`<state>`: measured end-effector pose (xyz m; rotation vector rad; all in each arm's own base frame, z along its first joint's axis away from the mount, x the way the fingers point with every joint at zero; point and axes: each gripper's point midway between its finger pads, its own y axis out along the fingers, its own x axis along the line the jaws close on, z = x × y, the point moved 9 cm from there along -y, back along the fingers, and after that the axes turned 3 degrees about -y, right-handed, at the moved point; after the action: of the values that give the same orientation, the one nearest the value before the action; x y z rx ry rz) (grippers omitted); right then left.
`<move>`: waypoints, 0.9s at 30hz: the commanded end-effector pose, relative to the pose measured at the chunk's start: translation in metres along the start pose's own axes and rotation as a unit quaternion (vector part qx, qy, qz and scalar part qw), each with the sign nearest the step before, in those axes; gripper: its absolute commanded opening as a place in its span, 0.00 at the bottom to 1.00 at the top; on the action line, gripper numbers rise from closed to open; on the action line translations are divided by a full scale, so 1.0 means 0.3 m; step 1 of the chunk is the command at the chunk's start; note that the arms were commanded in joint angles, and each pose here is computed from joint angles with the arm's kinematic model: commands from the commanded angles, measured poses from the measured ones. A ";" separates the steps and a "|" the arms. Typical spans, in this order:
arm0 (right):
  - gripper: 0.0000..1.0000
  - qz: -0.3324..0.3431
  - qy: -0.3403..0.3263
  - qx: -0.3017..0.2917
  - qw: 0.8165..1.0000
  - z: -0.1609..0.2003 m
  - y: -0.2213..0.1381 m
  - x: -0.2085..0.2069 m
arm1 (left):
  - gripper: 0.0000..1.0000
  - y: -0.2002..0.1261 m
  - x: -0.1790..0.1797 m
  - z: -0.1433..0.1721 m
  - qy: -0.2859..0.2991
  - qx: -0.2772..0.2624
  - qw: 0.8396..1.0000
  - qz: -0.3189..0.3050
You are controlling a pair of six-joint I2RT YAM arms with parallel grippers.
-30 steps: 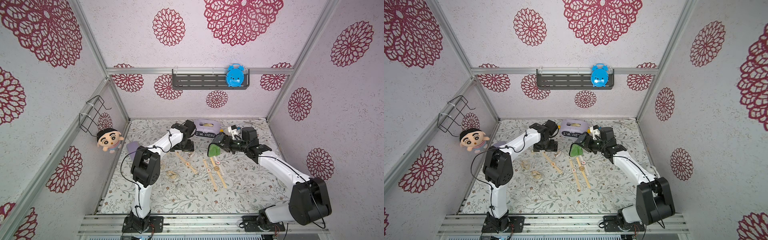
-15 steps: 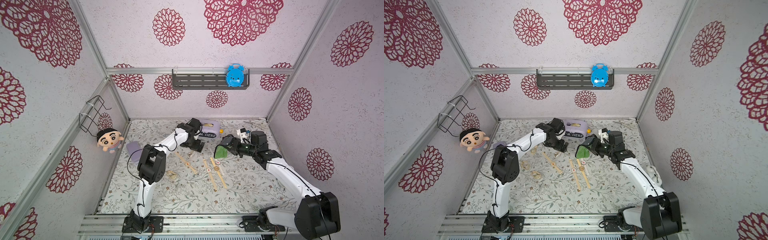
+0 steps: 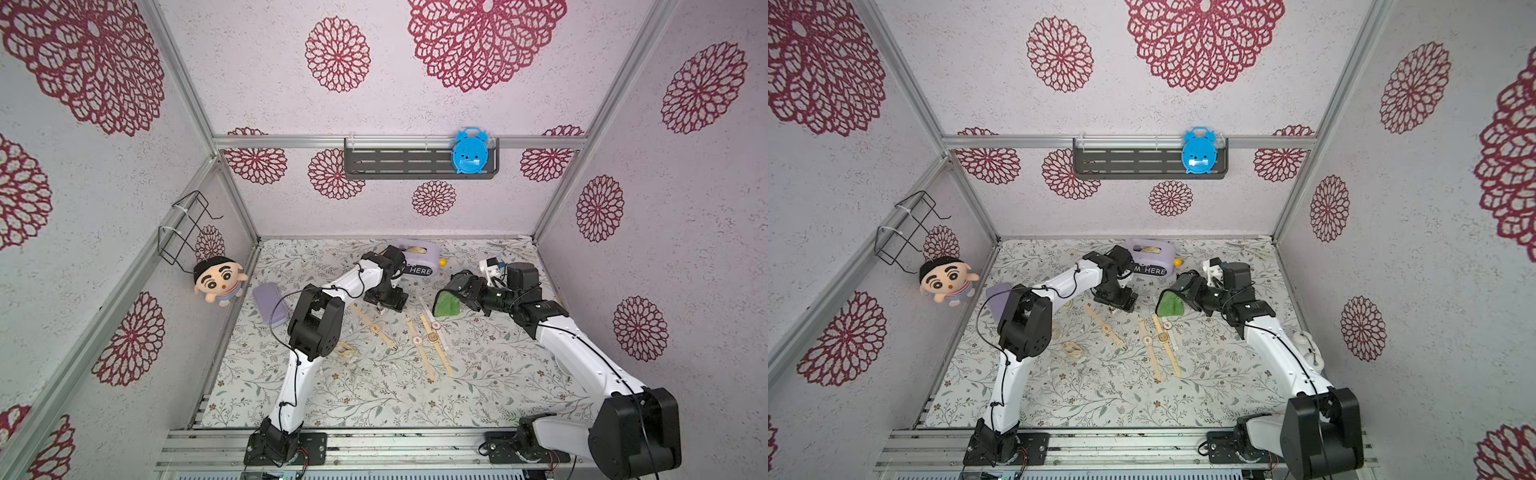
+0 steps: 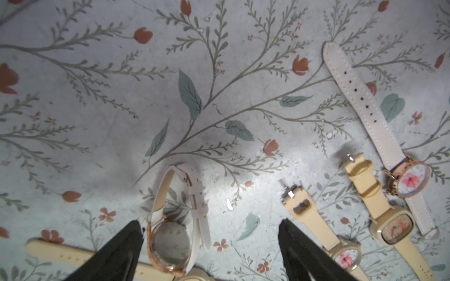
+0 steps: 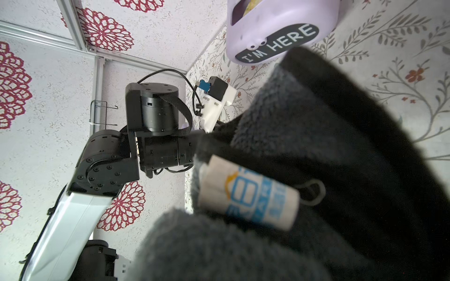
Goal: Wipe the watch dial
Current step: Adjust the watch at the center of the board.
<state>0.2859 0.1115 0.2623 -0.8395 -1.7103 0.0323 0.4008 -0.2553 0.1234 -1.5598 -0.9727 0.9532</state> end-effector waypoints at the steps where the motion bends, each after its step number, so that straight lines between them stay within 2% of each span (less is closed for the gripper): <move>1: 0.00 -0.024 -0.028 -0.006 0.999 -0.025 -0.029 0.048 | 0.90 0.030 0.013 -0.005 -0.013 0.011 1.000 0.000; 9: 0.00 -0.021 -0.025 -0.009 0.999 -0.030 -0.042 0.030 | 0.85 0.063 0.050 -0.002 -0.040 0.023 0.999 -0.009; 18: 0.00 -0.023 -0.020 -0.016 0.999 -0.028 -0.044 0.017 | 0.65 0.082 0.072 0.028 -0.057 0.043 0.997 -0.012; 22: 0.00 -0.024 -0.020 -0.019 0.999 -0.030 -0.045 0.017 | 0.52 0.086 0.075 0.033 -0.063 0.046 0.997 -0.012; 25: 0.00 -0.023 -0.020 -0.020 0.999 -0.032 -0.044 0.014 | 0.36 0.088 0.075 0.035 -0.067 0.048 0.997 -0.009; 27: 0.00 -0.024 -0.019 -0.021 0.999 -0.033 -0.043 0.013 | 0.33 0.091 0.073 0.039 -0.071 0.050 0.996 -0.007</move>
<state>0.2882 0.1010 0.2612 -0.8551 -1.6993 0.0207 0.4072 -0.2400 0.1007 -1.4594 -1.0341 1.0606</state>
